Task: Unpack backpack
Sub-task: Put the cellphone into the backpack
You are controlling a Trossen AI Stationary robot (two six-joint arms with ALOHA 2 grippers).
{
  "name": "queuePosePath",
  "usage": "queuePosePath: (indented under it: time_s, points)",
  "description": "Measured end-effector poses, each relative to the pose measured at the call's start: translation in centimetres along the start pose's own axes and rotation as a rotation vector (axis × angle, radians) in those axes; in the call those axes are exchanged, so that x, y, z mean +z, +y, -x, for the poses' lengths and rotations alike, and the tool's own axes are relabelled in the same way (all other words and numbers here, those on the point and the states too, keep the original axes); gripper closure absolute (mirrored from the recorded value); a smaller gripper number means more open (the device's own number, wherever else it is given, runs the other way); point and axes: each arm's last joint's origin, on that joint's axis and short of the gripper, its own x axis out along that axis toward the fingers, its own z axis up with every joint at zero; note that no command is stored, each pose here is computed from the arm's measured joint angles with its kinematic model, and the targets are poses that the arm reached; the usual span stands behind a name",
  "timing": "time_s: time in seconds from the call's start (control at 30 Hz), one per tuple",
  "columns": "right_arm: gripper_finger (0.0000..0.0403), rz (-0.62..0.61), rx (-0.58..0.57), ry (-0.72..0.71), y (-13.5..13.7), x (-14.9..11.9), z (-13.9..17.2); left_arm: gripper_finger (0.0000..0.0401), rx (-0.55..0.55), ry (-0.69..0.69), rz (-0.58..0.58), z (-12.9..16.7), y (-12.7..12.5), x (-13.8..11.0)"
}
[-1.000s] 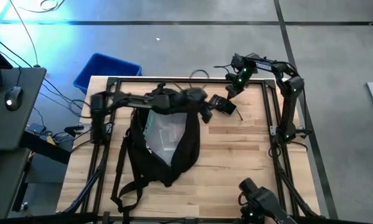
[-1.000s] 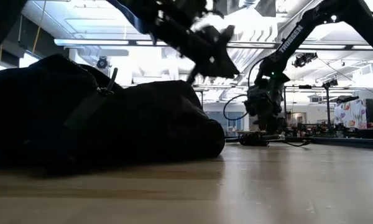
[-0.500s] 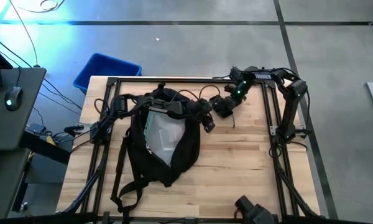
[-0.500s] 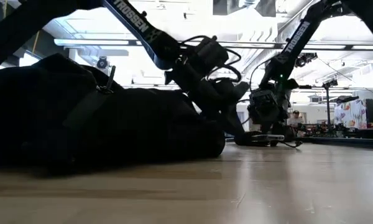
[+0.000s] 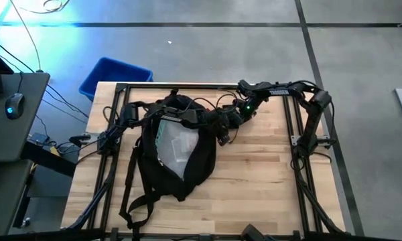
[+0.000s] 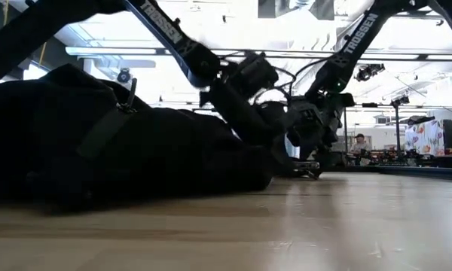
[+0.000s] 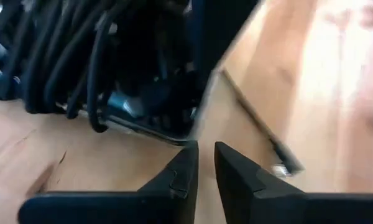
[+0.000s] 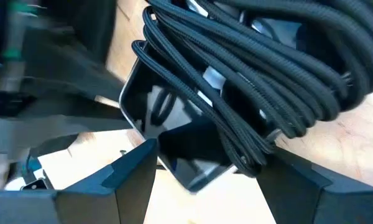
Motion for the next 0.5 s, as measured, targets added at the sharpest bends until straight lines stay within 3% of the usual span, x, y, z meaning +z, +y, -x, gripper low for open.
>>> queuePosePath:
  time_s: [0.13, 0.2, 0.3, 0.5]
  points:
    - [0.0160, -0.003, -0.014, -0.023, -0.1, 0.0, 0.6, 0.0391, -0.030, -0.042, -0.055, 2.9, -2.3, 1.8]
    - [0.0160, -0.034, -0.018, -0.035, -0.4, 0.1, 0.9, 0.0398, 0.066, -0.025, -0.043, 3.3, -2.5, 1.5]
    - [0.0160, -0.078, 0.002, -0.075, -0.8, 0.4, 1.0, 0.0399, 0.200, -0.010, -0.028, 2.8, -1.2, 1.0]
    - [0.0160, -0.145, 0.065, -0.128, -1.1, 0.1, 0.0, 0.0401, 0.258, -0.006, 0.079, 1.4, 1.9, 0.9]
